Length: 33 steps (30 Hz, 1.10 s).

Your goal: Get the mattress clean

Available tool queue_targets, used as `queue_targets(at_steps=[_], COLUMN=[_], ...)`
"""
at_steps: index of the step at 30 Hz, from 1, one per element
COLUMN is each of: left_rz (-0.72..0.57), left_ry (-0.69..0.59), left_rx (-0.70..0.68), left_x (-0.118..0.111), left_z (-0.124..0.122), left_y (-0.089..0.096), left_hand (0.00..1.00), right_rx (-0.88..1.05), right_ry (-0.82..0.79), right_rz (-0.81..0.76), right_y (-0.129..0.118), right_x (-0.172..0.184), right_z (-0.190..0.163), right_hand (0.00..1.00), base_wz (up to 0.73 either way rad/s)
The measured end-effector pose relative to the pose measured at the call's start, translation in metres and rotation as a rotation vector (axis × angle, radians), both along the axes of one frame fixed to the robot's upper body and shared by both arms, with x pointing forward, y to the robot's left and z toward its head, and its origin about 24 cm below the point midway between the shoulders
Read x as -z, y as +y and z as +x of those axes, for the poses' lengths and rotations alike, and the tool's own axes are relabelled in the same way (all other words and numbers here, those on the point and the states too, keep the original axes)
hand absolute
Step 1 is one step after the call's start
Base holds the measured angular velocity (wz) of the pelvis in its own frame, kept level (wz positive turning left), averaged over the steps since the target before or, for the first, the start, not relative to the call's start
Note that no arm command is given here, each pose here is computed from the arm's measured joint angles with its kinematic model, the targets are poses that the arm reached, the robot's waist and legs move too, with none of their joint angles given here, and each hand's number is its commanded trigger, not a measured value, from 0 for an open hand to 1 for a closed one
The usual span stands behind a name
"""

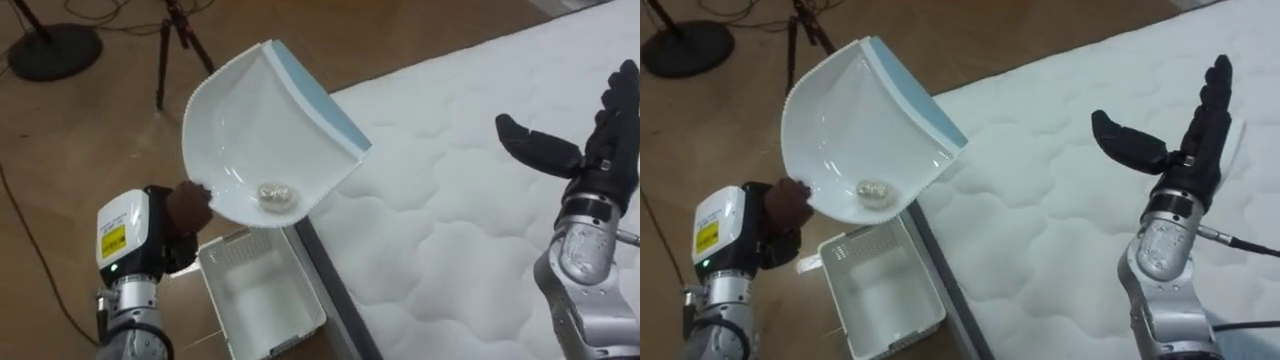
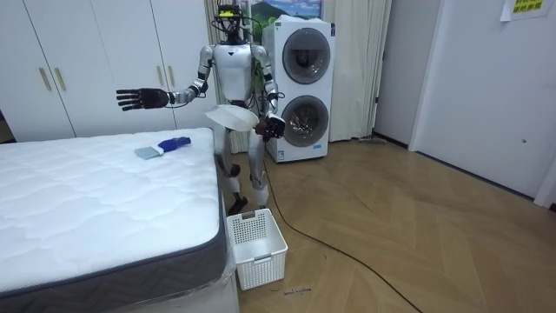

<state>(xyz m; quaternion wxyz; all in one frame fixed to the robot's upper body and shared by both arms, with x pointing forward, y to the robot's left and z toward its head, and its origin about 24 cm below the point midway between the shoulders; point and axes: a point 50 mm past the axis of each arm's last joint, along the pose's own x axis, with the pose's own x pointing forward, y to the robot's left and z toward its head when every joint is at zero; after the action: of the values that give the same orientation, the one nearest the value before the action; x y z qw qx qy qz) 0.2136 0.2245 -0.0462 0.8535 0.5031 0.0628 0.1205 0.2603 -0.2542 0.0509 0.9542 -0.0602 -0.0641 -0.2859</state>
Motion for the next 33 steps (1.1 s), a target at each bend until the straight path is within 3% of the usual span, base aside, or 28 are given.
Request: queue_targets(at_steps=[14, 26, 33], left_rz=[-0.016, -0.001, 0.007], left_ry=[0.092, 0.113, 0.090], left_rx=[0.012, 0.046, 0.010], left_x=[0.014, 0.013, 0.004], left_z=[-0.010, 0.016, 0.033], left_y=[-0.001, -0.005, 0.008], left_hand=[1.00, 1.00, 1.00], right_rx=[-0.011, 0.034, 0.040], right_ry=[0.046, 0.144, 0.212], right_rz=[0.014, 0.016, 0.011], right_y=[0.013, 0.005, 0.004], right_x=[0.016, 0.037, 0.050], right_z=[-0.007, -0.008, -0.005], right_hand=[0.00, 0.00, 0.00], base_wz=[0.54, 0.10, 0.34])
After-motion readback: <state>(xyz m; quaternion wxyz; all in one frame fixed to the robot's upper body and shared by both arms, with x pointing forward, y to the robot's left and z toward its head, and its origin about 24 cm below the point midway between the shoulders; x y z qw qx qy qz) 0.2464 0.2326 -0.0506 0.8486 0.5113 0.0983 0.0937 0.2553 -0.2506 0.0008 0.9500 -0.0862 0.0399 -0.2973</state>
